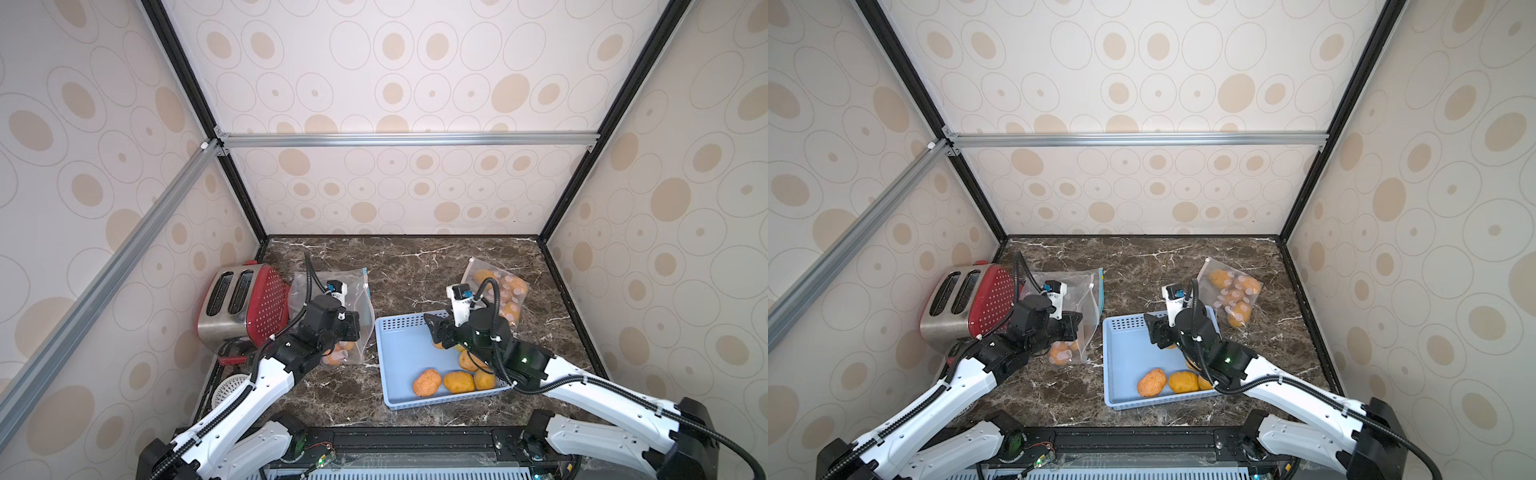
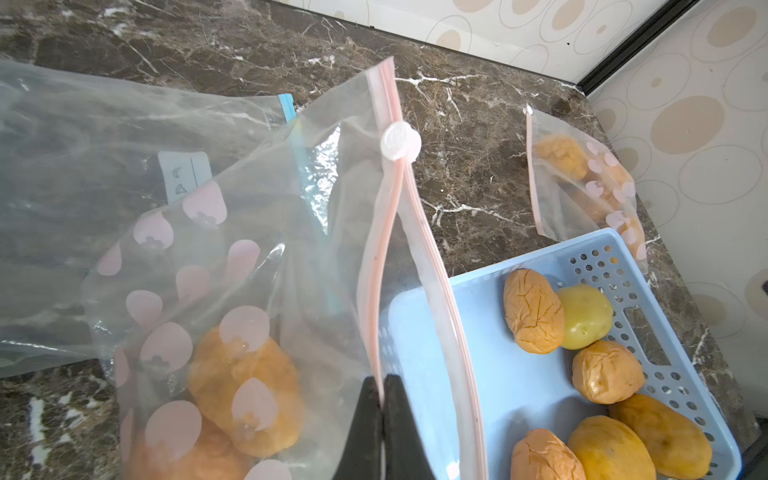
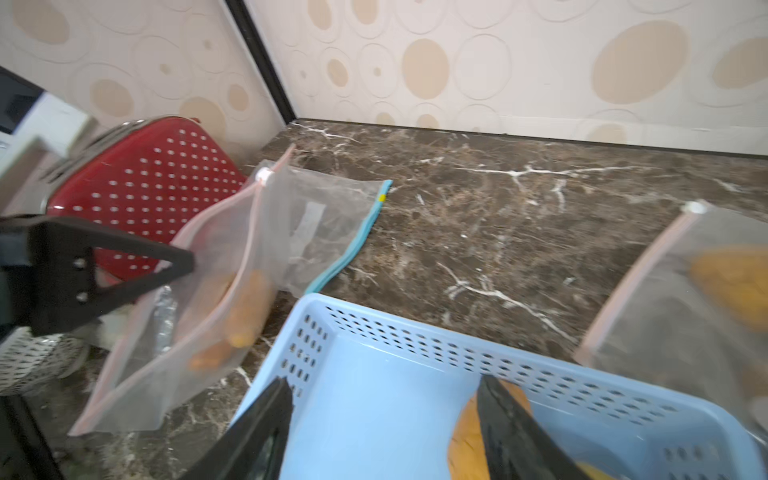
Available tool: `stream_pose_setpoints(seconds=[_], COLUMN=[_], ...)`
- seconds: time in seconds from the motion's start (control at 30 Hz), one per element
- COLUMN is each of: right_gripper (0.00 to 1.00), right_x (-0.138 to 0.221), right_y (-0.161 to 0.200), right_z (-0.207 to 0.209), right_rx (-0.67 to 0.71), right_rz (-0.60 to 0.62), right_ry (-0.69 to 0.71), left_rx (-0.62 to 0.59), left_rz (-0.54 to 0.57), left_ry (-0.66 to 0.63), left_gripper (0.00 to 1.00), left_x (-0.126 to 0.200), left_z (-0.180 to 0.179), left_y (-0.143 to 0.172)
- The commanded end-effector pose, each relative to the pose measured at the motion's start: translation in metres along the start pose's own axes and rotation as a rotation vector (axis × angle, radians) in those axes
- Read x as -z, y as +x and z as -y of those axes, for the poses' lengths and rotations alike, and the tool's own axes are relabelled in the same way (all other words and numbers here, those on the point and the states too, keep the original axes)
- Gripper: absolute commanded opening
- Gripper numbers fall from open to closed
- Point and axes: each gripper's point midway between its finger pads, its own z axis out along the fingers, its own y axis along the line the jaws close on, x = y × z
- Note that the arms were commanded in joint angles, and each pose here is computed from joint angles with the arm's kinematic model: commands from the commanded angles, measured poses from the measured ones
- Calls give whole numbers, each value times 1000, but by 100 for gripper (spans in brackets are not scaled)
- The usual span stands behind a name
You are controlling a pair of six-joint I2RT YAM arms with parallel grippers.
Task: Put the potatoes into a zipper bag and zip it
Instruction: Move the potato into the basket.
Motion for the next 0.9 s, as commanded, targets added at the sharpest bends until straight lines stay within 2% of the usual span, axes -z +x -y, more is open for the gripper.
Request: stream_pose_setpoints(seconds=[0.0, 0.13, 0.23, 0.37, 0.47, 0.6, 0.87], right_gripper=[75, 93, 98, 96, 91, 90, 86], right_x=[18, 36, 40, 37, 32, 22, 6], right_y=[31, 45, 55, 68, 81, 92, 113], right_z=[48, 75, 83, 85, 89, 94, 105], right_rx=[47, -63, -125, -195, -275, -341, -416], right_rz=[-88, -90, -107, -196, -328, -473, -623], right_ry=[165, 221, 210, 187, 209, 251, 348], left_rx=[-52, -78, -108, -116, -74, -65, -63], left_rz=[8, 25, 13, -24, -48, -39, -41], left_ry=[-17, -21, -44, -64, -98, -97, -107], left_gripper=[0, 0, 0, 0, 0, 0, 0], left_x=[3, 10, 11, 3, 0, 1, 1], left_z=[-5, -5, -9, -16, -22, -24, -28], left_y=[2, -2, -1, 10, 14, 16, 16])
